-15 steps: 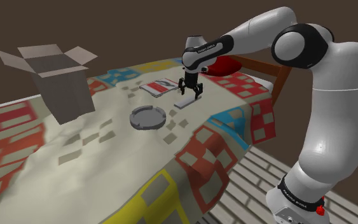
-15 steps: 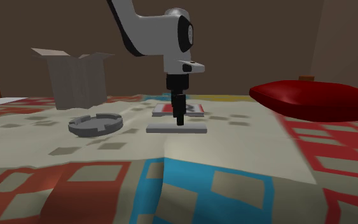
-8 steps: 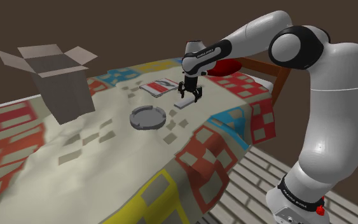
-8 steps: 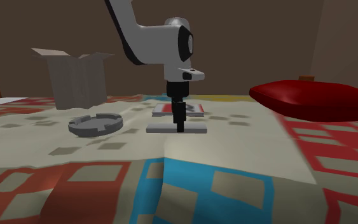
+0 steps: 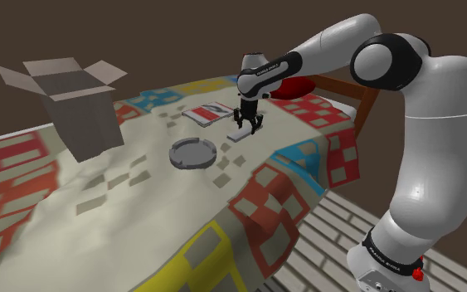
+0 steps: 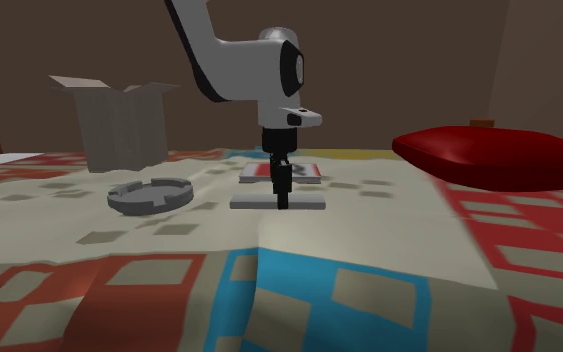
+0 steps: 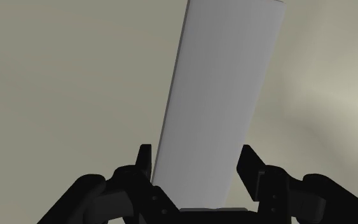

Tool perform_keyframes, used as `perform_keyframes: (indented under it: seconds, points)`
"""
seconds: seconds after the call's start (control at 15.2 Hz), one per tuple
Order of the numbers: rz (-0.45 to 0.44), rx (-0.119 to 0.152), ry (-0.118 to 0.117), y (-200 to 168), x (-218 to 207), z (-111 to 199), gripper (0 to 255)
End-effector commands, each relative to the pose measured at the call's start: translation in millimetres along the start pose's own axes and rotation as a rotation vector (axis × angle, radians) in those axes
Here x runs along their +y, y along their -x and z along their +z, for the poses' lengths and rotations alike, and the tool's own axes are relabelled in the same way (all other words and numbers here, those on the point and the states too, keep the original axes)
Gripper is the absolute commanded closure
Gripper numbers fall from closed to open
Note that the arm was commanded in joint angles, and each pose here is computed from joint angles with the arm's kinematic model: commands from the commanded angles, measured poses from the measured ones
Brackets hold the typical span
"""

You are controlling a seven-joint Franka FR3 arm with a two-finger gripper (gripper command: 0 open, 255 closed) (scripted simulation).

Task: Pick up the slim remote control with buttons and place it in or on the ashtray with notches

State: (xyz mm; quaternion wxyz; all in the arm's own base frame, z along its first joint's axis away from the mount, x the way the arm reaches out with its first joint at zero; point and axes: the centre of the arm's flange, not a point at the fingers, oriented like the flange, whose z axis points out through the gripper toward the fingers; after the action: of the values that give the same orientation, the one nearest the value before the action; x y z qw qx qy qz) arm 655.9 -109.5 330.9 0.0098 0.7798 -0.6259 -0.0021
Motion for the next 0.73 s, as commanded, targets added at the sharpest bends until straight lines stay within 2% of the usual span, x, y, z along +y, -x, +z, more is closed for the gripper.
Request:
perform_keyframes:
  seconds: [0.0, 0.33, 0.66]
  points:
    - [0.000, 0.000, 0.000, 0.0, 0.0, 0.2, 255]
    - [0.000, 0.000, 0.000, 0.1, 0.1, 0.3, 255]
    - [0.000, 0.000, 0.000, -0.1, 0.6, -26.1, 255]
